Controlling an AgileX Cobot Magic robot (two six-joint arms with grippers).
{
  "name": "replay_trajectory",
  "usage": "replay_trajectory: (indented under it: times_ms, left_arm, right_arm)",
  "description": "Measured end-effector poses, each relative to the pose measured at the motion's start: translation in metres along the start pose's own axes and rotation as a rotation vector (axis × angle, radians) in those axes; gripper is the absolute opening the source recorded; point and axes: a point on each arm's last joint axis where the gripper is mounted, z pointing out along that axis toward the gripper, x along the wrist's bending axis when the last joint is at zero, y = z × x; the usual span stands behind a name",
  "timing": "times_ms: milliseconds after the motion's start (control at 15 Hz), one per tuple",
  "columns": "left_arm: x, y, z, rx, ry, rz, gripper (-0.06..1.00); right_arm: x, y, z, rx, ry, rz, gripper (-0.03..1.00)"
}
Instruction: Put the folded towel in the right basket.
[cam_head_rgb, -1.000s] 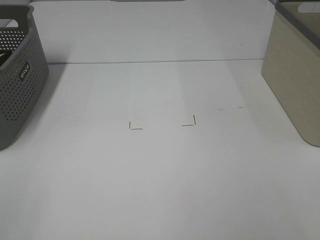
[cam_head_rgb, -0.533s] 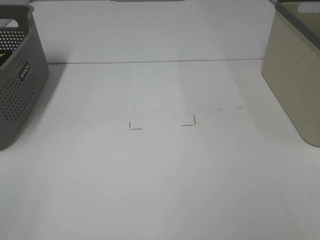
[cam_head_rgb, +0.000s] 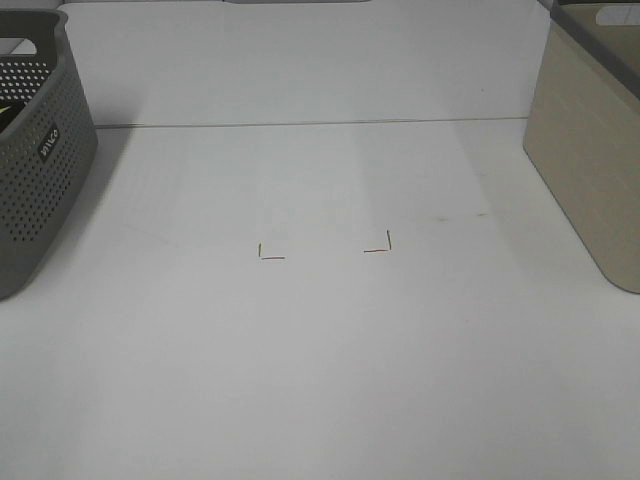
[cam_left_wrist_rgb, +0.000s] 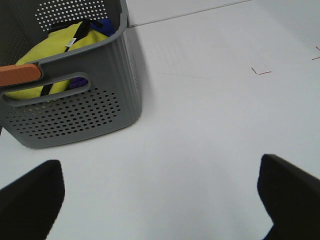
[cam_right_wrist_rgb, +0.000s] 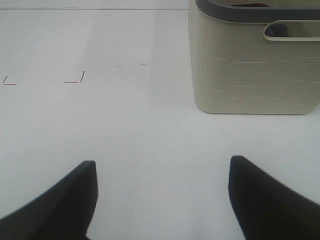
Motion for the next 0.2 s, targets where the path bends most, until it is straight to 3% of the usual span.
replay_trajectory:
  times_ms: [200]
  left_arm:
    - [0.0, 0.0, 0.0, 0.0, 0.0, 0.0, 0.99]
  right_arm:
    - [0.0, 0.0, 0.0, 0.0, 0.0, 0.0, 0.69]
